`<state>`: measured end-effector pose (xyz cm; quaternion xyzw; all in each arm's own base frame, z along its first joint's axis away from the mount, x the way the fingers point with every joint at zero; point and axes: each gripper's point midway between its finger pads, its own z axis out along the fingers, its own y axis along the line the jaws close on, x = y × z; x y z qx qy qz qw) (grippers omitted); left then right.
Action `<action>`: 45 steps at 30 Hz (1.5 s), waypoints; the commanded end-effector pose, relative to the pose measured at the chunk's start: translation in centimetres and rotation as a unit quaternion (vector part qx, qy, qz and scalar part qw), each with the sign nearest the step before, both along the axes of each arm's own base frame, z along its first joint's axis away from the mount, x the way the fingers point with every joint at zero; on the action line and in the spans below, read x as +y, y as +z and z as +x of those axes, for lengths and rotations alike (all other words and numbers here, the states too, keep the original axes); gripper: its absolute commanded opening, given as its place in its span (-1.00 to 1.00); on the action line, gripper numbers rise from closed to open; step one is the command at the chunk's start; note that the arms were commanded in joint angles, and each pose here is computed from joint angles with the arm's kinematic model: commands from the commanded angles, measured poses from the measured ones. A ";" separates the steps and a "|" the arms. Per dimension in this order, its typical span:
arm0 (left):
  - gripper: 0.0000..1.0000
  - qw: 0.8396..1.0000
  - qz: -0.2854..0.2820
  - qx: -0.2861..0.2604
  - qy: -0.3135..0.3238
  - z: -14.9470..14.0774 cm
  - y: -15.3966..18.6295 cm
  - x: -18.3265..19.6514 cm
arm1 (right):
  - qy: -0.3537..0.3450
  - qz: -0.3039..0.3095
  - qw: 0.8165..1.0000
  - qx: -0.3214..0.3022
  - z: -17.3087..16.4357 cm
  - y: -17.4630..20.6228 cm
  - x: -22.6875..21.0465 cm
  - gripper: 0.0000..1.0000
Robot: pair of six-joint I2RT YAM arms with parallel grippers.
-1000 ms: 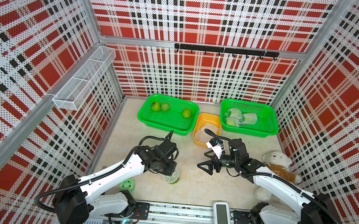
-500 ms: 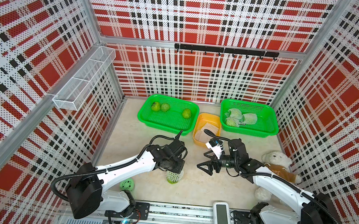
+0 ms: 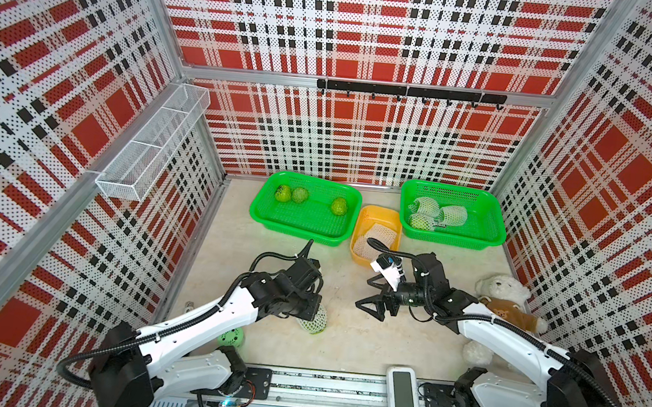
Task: Sleeve custard apples in foam nets
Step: Put on the foam net on the custard apple.
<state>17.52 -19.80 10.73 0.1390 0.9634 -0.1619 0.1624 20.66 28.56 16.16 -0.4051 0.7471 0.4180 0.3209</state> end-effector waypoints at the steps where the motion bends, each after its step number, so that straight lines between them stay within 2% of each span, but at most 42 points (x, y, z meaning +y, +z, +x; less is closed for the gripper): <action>1: -1.00 1.000 -0.004 0.002 0.006 -0.2 -0.6 -0.8 | 0.024 0.002 0.999 -0.040 -0.6 0.2 0.5 1.00; 8: -1.00 1.000 -0.019 -0.017 -0.012 1.0 -0.7 -3.4 | 0.085 0.032 0.991 -0.097 -3.8 -0.9 1.7 1.00; 13: -1.00 1.000 -0.003 -0.014 0.003 0.2 -0.9 -1.9 | 0.105 0.070 0.982 -0.143 -5.2 -1.5 3.0 1.00; 18: -1.00 0.999 -0.011 -0.014 0.035 -0.8 -1.1 0.2 | 0.105 0.066 0.980 -0.156 -5.3 -3.2 4.9 1.00; 21: -1.00 0.999 -0.033 -0.011 0.031 -1.4 -1.5 0.0 | 0.105 0.066 0.977 -0.173 -5.7 -3.8 6.2 1.00; 24: -1.00 0.999 -0.028 -0.001 0.025 -1.8 -2.5 0.1 | 0.104 0.060 0.975 -0.184 -5.9 -4.5 7.5 1.00; 36: -1.00 0.998 -0.055 -0.003 0.018 -1.2 -2.6 -0.3 | 0.072 0.051 0.973 -0.212 -3.9 -7.1 10.2 1.00; 45: -1.00 0.998 -0.058 0.008 0.011 -1.0 -3.3 -0.5 | 0.100 0.041 0.974 -0.200 -4.0 -8.5 11.6 1.00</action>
